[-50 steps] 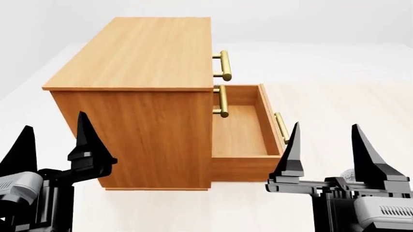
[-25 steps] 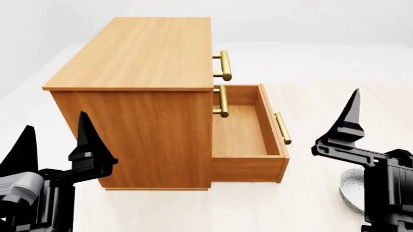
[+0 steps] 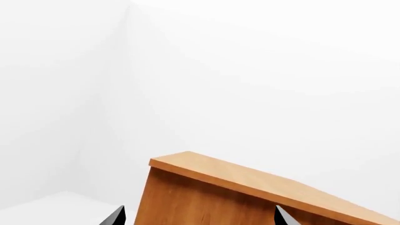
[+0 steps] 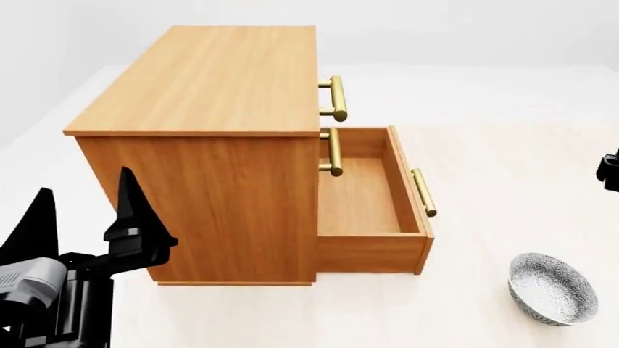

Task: Put the bowl on top of the cabinet.

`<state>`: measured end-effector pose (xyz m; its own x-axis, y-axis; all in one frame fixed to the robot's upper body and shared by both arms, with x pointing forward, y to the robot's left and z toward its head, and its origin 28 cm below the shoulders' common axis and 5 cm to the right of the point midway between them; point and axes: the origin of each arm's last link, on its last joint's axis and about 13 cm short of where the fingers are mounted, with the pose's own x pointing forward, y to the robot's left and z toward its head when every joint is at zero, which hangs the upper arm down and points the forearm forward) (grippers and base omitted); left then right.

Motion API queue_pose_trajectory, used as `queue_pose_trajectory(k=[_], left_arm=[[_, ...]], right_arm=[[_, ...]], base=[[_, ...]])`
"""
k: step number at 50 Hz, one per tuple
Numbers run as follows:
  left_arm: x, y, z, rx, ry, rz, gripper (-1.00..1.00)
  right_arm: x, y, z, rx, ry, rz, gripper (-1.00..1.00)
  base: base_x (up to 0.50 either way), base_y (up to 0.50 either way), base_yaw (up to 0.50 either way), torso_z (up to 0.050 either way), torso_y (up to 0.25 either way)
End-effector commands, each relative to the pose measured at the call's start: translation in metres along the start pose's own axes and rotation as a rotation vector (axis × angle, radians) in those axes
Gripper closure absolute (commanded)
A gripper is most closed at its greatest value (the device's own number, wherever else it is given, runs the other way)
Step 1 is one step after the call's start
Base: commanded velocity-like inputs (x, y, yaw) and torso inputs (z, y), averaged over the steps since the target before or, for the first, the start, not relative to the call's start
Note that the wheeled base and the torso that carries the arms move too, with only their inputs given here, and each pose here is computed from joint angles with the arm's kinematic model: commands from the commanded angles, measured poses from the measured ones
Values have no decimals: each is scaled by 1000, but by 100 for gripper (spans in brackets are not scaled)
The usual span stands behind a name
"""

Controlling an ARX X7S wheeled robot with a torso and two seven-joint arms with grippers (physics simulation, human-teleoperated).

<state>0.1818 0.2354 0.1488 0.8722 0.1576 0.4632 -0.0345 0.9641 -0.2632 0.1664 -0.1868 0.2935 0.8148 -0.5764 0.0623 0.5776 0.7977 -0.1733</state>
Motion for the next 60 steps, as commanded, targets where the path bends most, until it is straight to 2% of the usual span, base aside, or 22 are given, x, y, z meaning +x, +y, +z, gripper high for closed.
queue_pose_trajectory(k=[1,7,8,11,16,19,24,25,26,28,33,38,44,52,60], left_arm=[[0,0,0,0,2,-1,-100],[0,-1,0,0,4,-1,-100],[0,0,0,-1,4,-1,-100],[0,0,-1,-1,5,0,-100],[0,0,-1,-1,7,-2,-100],[0,-1,-2,0,8,-3,-100],[0,-1,-2,1,10,-4,-100],[0,-1,-2,0,10,-4,-100],[0,-1,-2,1,10,-4,-100],[0,-1,-3,1,10,-4,-100],[0,-1,-3,0,11,-3,-100],[0,-1,-3,0,11,-3,-100],[1,-1,-4,0,12,-5,-100],[0,-1,-4,0,13,-3,-100],[0,-1,-3,-2,14,-4,-100]], right_arm=[[14,-22,31,-47,236,-85,-100],[30,-19,53,83,273,11,-100],[33,-18,56,125,266,30,-100],[40,-15,61,171,270,56,-100],[50,-10,70,328,247,111,-100],[57,-7,70,347,257,123,-100],[67,0,68,450,327,185,-100],[69,1,67,449,342,190,-100],[73,3,65,497,363,181,-100],[76,6,63,512,380,198,-100],[82,7,53,510,429,153,-100],[85,10,39,467,484,110,-100],[86,14,24,444,534,103,-100],[85,15,23,385,571,57,-100],[82,15,20,374,589,57,-100]], base=[[0,0,0,0,0],[0,0,0,0,0],[0,0,0,0,0],[0,0,0,0,0],[0,0,0,0,0],[0,0,0,0,0],[0,0,0,0,0],[0,0,0,0,0],[0,0,0,0,0],[0,0,0,0,0],[0,0,0,0,0],[0,0,0,0,0],[0,0,0,0,0],[0,0,0,0,0],[0,0,0,0,0]])
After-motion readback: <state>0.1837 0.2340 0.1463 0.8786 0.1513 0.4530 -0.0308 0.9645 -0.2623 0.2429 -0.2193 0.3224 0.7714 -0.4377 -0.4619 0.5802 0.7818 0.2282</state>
